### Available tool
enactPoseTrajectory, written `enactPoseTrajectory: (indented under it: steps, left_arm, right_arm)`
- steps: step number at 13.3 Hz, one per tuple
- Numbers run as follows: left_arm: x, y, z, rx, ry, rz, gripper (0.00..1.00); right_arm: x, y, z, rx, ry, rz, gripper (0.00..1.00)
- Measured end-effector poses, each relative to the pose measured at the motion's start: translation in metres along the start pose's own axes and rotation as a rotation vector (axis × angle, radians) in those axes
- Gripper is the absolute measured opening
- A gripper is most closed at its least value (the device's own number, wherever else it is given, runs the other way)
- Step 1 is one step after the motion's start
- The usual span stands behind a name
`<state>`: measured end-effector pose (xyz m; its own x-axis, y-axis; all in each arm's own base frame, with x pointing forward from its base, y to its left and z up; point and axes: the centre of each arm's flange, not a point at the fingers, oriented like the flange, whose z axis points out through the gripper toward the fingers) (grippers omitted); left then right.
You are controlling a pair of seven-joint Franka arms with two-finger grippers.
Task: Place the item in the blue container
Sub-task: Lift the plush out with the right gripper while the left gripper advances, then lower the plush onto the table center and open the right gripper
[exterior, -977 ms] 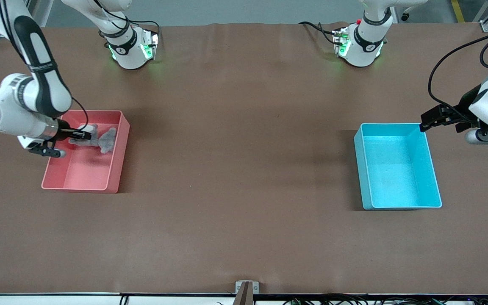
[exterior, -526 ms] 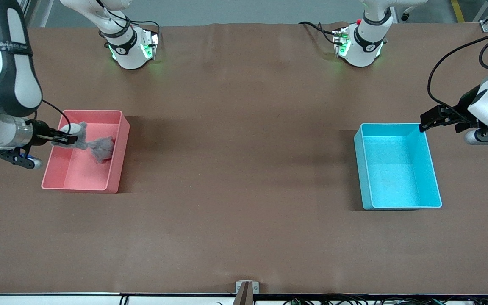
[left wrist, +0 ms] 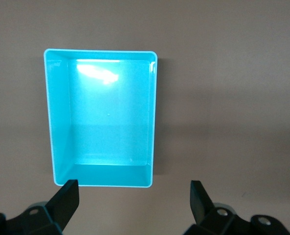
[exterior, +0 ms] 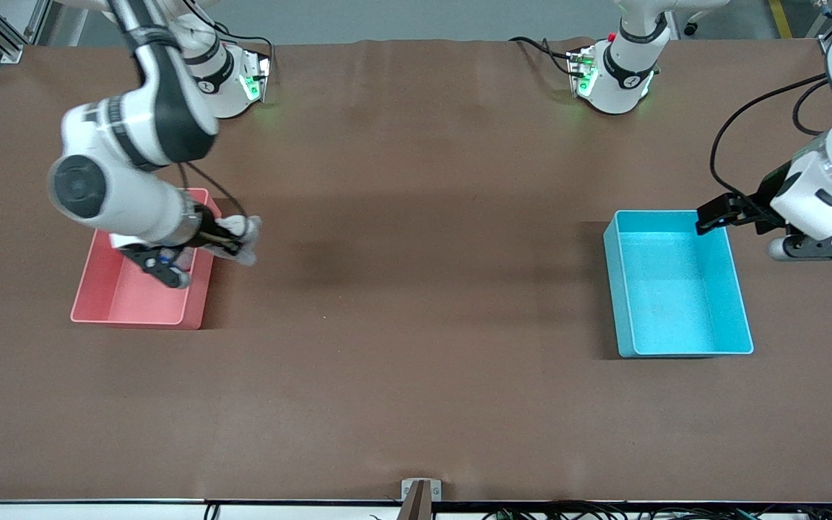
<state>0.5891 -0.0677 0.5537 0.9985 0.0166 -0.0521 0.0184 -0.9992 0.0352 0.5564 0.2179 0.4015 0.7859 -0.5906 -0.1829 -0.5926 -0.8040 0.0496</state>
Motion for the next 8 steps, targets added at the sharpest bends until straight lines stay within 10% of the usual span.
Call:
enactPoseTrajectory:
  steps: [8]
  left_arm:
    - [0.019,0.072,0.048,-0.027,0.006,-0.082,1.0]
  right_arm:
    - [-0.134,-0.157,0.142,0.023,0.092,0.209,0.32]
